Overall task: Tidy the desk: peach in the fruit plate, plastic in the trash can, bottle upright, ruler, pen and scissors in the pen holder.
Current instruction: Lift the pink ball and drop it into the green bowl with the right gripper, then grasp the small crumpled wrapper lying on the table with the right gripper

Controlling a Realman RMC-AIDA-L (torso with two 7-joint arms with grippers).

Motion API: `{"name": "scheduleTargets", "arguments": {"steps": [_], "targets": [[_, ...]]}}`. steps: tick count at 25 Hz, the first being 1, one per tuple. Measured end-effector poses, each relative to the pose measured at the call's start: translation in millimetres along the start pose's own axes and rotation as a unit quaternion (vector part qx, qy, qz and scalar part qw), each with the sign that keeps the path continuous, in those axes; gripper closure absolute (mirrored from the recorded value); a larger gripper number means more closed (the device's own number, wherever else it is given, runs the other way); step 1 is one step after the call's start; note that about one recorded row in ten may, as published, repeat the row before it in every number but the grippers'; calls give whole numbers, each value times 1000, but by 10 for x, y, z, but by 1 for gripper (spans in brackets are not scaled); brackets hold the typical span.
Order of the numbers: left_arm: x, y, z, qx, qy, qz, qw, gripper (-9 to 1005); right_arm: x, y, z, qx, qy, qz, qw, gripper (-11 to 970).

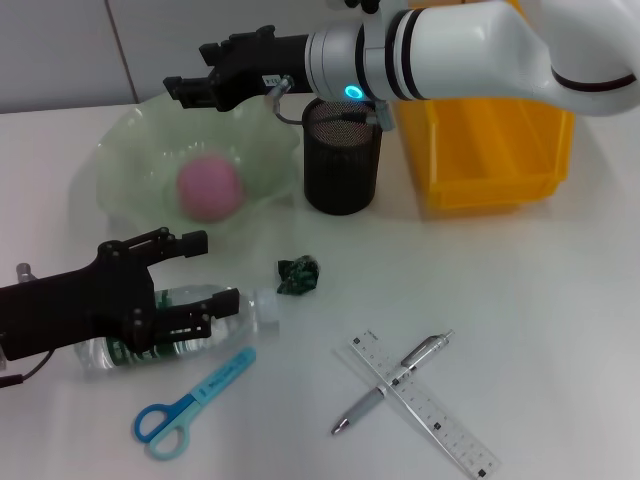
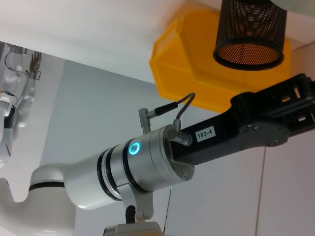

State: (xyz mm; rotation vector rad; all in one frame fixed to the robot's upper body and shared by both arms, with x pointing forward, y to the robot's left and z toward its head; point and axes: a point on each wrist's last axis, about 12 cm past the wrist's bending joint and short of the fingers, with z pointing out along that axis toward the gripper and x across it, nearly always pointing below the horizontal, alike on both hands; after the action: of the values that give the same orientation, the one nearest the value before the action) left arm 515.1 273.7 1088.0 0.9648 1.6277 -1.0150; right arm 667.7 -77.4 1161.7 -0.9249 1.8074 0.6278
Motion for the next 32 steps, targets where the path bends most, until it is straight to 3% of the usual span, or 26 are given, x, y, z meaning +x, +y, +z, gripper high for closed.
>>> {"name": "scheduleTargets", "arguments": {"steps": [4, 11, 15, 19, 25, 28, 32], "targets": [[-4, 0, -22, 0, -2, 0, 1000, 135, -9, -5, -1, 1, -2, 1, 1000, 327], [-6, -6, -26, 2, -3, 1, 1000, 135, -23, -10, -11, 1, -14, 17, 1000, 326], [-17, -4, -24, 3, -4, 3, 1000, 136, -29, -98, -179, 2, -61, 53, 997, 326], [-54, 9, -4, 7, -5, 9, 1000, 136, 51, -132, -543, -35, -116, 76, 990, 326], [-109, 27, 34, 14, -7, 15, 1000, 135, 398, -230, -1336, -97, -169, 101, 976, 326], [-134, 41, 57, 18, -6, 17, 1000, 136, 645, -264, -1670, -127, -153, 108, 974, 326], [-137, 46, 88, 19, -5, 16, 1000, 136, 1064, -272, -2053, -145, -77, 107, 981, 326]]}}
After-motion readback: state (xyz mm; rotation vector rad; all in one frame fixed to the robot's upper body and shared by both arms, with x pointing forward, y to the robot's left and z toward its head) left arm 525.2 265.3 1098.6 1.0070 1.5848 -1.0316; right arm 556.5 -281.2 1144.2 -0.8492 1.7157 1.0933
